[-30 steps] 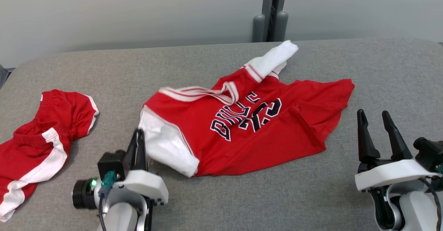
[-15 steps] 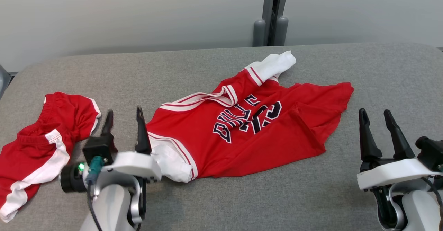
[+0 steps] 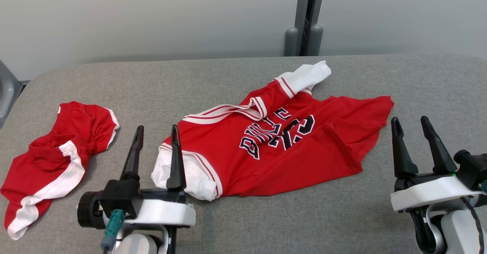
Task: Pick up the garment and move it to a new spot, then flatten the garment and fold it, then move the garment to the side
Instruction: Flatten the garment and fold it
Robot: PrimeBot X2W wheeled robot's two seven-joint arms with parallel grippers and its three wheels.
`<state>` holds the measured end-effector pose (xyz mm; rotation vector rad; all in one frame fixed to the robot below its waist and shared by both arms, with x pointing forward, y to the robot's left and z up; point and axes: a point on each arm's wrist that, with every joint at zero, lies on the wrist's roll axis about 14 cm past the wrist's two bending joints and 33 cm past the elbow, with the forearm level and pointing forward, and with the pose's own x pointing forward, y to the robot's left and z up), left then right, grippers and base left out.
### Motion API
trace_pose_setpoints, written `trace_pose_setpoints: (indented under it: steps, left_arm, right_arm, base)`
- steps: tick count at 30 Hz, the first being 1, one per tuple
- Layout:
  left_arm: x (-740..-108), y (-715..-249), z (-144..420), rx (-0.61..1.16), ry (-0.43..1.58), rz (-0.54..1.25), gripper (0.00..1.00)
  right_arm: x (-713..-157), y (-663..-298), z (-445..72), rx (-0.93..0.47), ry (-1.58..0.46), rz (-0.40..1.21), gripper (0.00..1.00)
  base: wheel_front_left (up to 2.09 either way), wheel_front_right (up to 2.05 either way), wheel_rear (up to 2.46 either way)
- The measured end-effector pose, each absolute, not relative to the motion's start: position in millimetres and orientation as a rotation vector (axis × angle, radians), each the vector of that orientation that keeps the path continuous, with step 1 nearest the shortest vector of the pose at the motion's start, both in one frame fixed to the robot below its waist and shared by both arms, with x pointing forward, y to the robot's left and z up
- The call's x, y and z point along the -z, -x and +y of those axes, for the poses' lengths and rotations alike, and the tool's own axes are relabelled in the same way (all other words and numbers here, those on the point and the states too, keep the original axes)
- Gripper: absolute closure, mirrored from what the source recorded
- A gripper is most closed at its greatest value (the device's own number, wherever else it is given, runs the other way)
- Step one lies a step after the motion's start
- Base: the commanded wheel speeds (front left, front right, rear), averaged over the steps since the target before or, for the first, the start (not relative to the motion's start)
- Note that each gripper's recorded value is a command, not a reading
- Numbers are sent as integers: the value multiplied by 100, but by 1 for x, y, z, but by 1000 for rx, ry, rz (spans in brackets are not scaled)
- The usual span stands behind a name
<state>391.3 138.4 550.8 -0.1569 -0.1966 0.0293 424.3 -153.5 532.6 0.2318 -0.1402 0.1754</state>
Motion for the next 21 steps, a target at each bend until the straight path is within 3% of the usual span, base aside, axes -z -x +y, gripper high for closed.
trace_pose_setpoints:
  steps: [9,12,21]
  left_arm:
    - [-536,-385,146,-38,128,-160,0]
    - [-527,-384,150,-43,122,-132,0]
    - [-512,-378,158,-61,116,-84,0]
  right_arm:
    - [-508,-438,-126,-297,-134,-54,0]
    - [-490,-446,-109,-405,20,10,0]
    - [-442,-473,-79,-485,21,226,0]
  base:
    - [0,0,0]
    - [0,0,0]
    - [0,0,0]
